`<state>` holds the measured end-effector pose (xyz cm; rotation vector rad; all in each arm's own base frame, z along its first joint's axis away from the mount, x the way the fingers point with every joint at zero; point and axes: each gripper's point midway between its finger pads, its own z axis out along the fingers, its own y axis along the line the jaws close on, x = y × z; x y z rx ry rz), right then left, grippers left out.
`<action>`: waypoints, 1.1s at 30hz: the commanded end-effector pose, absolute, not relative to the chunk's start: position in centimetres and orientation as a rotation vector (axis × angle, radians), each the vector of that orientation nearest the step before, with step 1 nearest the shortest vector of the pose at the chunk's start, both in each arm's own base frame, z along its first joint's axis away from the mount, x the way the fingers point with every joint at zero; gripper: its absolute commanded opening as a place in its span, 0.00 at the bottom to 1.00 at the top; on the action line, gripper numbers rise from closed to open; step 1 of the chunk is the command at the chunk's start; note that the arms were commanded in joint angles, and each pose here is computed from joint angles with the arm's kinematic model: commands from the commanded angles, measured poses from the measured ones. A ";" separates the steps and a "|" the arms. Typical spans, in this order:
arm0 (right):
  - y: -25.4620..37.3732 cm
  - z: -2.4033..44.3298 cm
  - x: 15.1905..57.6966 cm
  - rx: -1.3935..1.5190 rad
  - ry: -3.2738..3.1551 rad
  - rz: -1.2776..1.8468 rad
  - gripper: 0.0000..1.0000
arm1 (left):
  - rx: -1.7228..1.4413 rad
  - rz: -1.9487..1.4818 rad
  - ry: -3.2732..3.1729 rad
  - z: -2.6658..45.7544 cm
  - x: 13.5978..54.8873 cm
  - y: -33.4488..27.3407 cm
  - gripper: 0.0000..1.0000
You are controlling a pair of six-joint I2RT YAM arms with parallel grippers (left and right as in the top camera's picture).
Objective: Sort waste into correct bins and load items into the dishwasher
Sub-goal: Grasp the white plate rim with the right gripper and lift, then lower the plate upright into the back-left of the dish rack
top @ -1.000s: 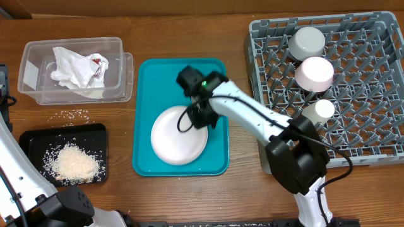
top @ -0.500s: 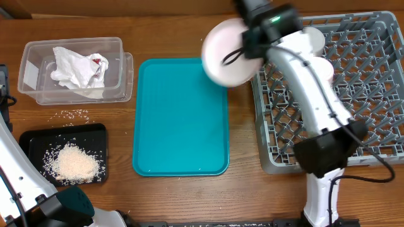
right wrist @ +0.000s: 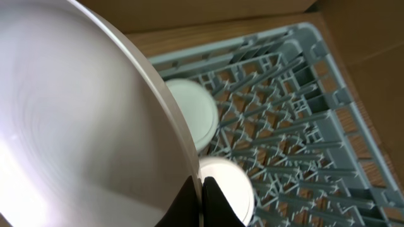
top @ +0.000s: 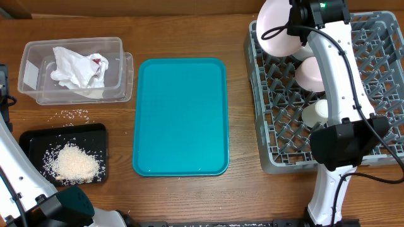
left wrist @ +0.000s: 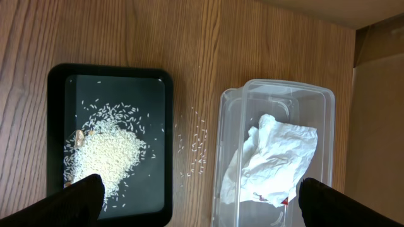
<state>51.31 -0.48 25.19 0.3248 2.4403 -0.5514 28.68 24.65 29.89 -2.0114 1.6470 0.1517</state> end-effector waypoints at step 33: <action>6.4 29.6 47.2 0.344 2.371 -0.452 1.00 | -2.032 0.173 1.624 29.7 28.5 24.9 1.00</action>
